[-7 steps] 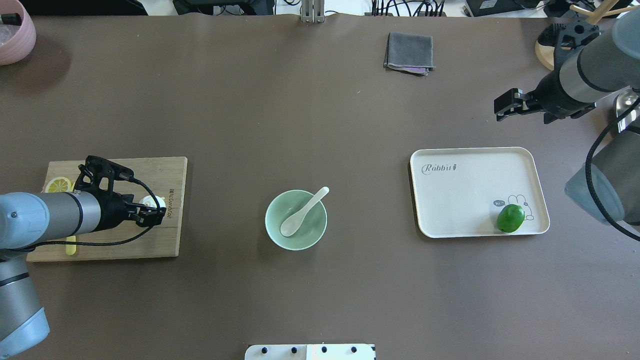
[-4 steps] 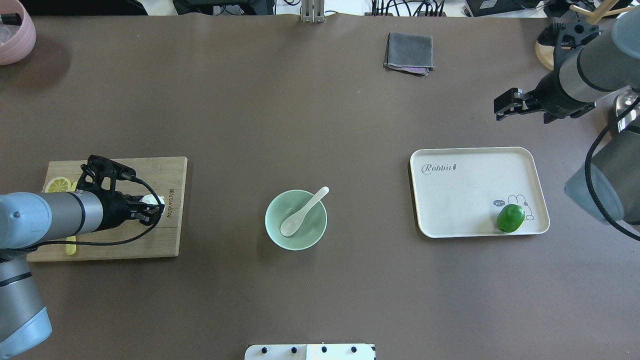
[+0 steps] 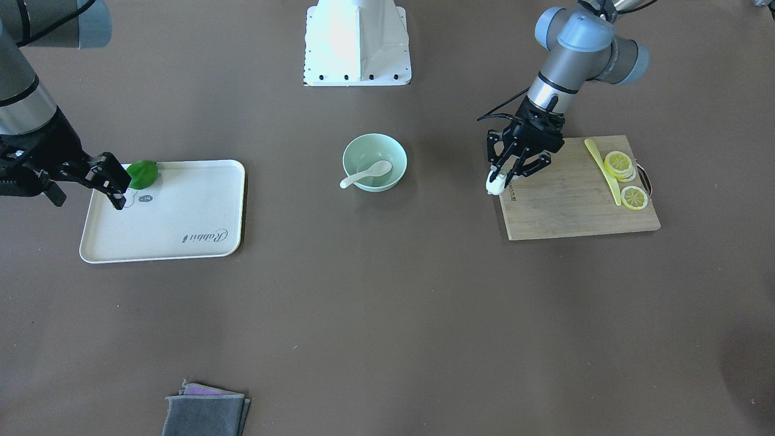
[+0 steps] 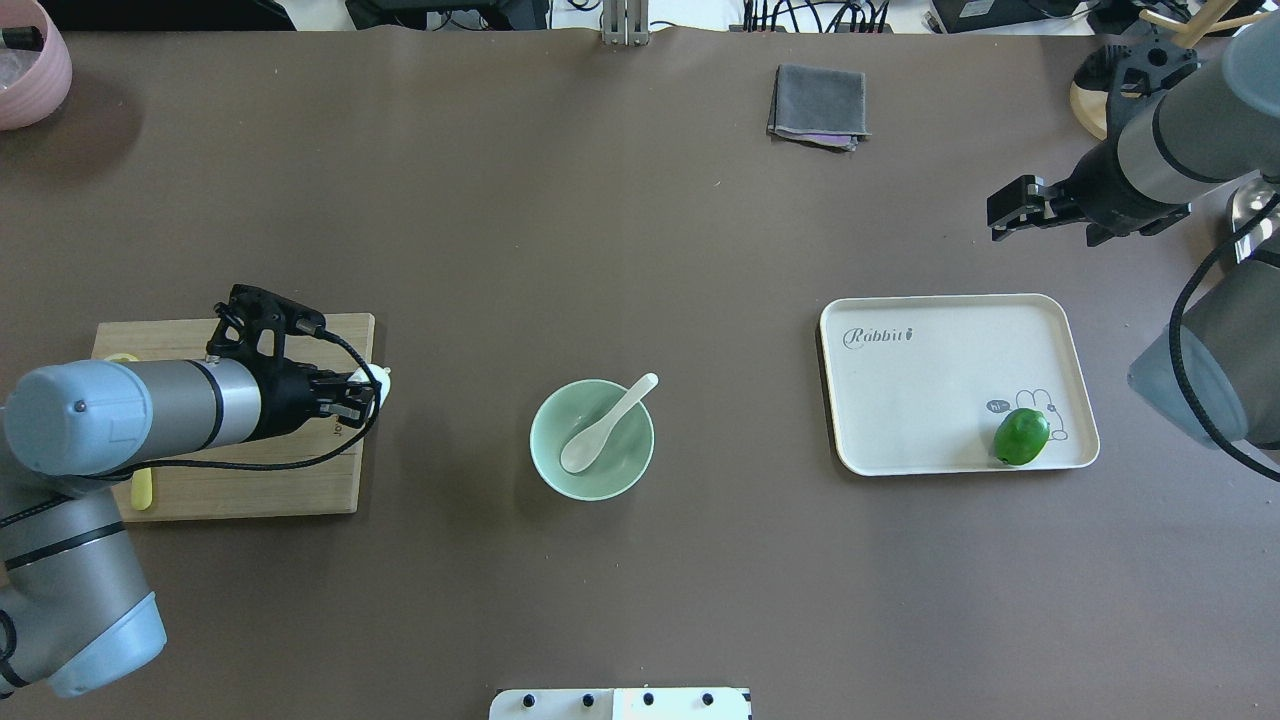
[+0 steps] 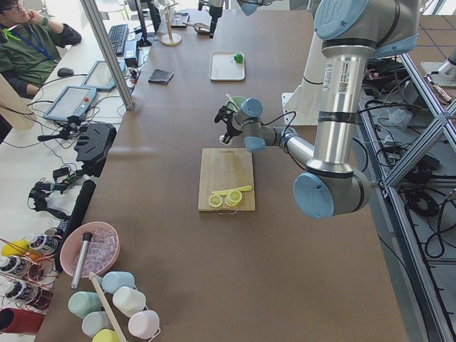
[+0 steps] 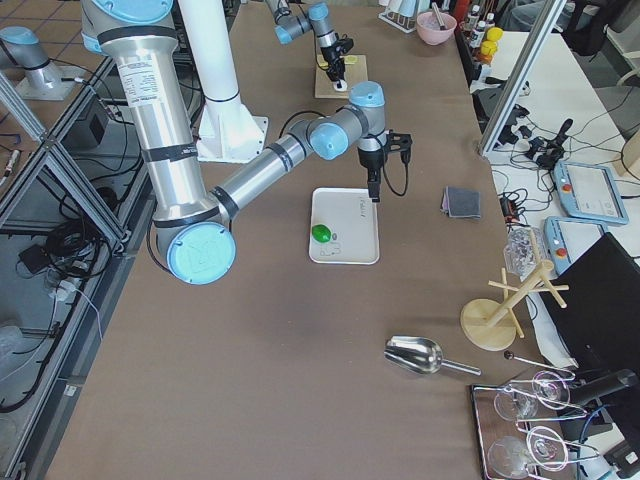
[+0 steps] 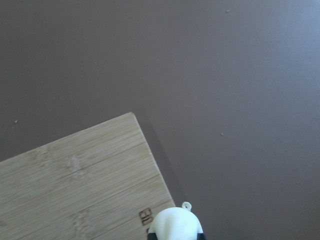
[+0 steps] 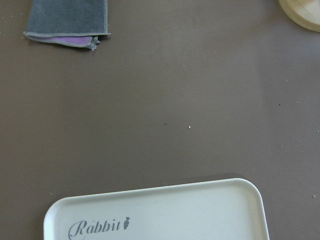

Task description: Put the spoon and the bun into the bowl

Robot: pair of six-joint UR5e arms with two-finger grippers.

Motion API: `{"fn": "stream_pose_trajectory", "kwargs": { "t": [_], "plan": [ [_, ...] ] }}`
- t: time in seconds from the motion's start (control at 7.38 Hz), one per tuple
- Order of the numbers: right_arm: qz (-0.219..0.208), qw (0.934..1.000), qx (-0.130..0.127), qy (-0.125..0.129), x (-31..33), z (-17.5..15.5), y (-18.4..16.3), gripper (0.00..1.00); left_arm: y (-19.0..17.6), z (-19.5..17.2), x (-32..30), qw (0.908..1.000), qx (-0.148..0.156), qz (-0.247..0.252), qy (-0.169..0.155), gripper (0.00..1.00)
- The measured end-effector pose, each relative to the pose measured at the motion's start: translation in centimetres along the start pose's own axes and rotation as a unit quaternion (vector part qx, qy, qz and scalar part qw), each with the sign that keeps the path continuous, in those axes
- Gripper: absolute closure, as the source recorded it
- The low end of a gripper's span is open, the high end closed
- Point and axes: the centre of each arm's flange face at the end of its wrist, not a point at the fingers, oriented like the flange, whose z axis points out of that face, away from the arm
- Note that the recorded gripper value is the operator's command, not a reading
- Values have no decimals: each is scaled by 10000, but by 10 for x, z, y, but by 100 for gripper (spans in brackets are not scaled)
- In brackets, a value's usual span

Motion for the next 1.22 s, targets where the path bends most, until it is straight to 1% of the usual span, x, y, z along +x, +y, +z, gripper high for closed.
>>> {"fn": "stream_pose_trajectory", "kwargs": {
  "t": [0.14, 0.27, 0.41, 0.54, 0.68, 0.81, 0.95, 1.22],
  "plan": [
    [0, 10000, 0, 0, 0, 0, 0, 0, -29, 1, 37, 9997, 116, -97, 167, 65],
    [0, 10000, 0, 0, 0, 0, 0, 0, -51, 0, 73, 9987, 200, -304, 353, 65],
    [0, 10000, 0, 0, 0, 0, 0, 0, -60, 0, 105, 9971, 219, -474, 555, 61],
    [0, 10000, 1, 0, 0, 0, 0, 0, -56, 2, 133, 9957, 165, -555, 728, 60],
    [3, 10000, 1, -1, 0, 0, 0, 0, -44, 7, 154, 9948, 100, -595, 815, 46],
    [8, 10000, 3, -3, 0, 0, 0, 0, -29, 13, 169, 9947, 62, -589, 835, 2],
    [10, 10000, 4, -5, 0, -1, 0, 0, -19, 17, 179, 9948, 41, -569, 847, 2],
    [11, 10000, 2, -6, 0, -1, 0, 0, -14, 15, 185, 9944, 41, -558, 894, 1]
  ]
}}
